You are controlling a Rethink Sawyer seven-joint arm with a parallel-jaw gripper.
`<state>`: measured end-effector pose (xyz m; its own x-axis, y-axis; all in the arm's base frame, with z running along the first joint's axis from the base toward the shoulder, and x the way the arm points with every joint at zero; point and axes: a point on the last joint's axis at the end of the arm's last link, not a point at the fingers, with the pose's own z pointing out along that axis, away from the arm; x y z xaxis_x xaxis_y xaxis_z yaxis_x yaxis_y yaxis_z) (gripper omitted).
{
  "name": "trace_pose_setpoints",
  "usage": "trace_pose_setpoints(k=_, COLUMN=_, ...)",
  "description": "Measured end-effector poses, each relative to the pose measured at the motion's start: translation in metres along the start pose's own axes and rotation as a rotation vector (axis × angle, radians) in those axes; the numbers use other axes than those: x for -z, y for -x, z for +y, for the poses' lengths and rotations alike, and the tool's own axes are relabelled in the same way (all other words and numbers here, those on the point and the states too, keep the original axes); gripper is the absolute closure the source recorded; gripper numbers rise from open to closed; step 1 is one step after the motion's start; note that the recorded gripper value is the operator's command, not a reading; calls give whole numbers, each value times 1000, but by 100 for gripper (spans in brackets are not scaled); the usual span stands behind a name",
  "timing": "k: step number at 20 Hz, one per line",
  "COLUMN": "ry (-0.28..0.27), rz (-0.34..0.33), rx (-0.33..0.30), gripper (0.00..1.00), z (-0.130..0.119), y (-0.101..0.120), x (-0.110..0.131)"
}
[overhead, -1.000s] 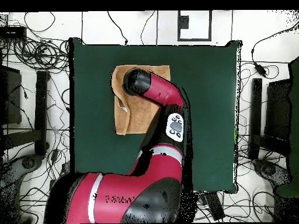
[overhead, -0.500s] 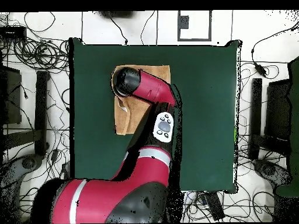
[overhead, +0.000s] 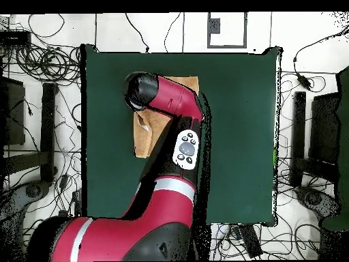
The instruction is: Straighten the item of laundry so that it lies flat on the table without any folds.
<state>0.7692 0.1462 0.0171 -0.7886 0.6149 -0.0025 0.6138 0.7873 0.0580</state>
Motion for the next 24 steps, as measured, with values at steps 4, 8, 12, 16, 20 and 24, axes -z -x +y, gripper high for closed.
trace_pose_setpoints(k=4, ry=5, rz=-16, rx=1, gripper=0, z=1, y=9, x=3)
trace_pose_setpoints(k=8, ry=4, rz=-39, rx=6, gripper=0, z=2, y=19, x=5)
trace_pose_setpoints(k=12, ry=6, rz=-48, rx=13, gripper=0, z=5, y=24, x=-1)
trace_pose_setpoints(k=16, ry=11, rz=-34, rx=-2, gripper=0, z=3, y=26, x=-14)
trace_pose_setpoints(k=20, ry=25, rz=2, rx=-44, gripper=0, z=-5, y=28, x=-31)
trace_pose_setpoints(k=24, ry=32, rz=30, rx=-73, gripper=0, z=-11, y=26, x=-43)
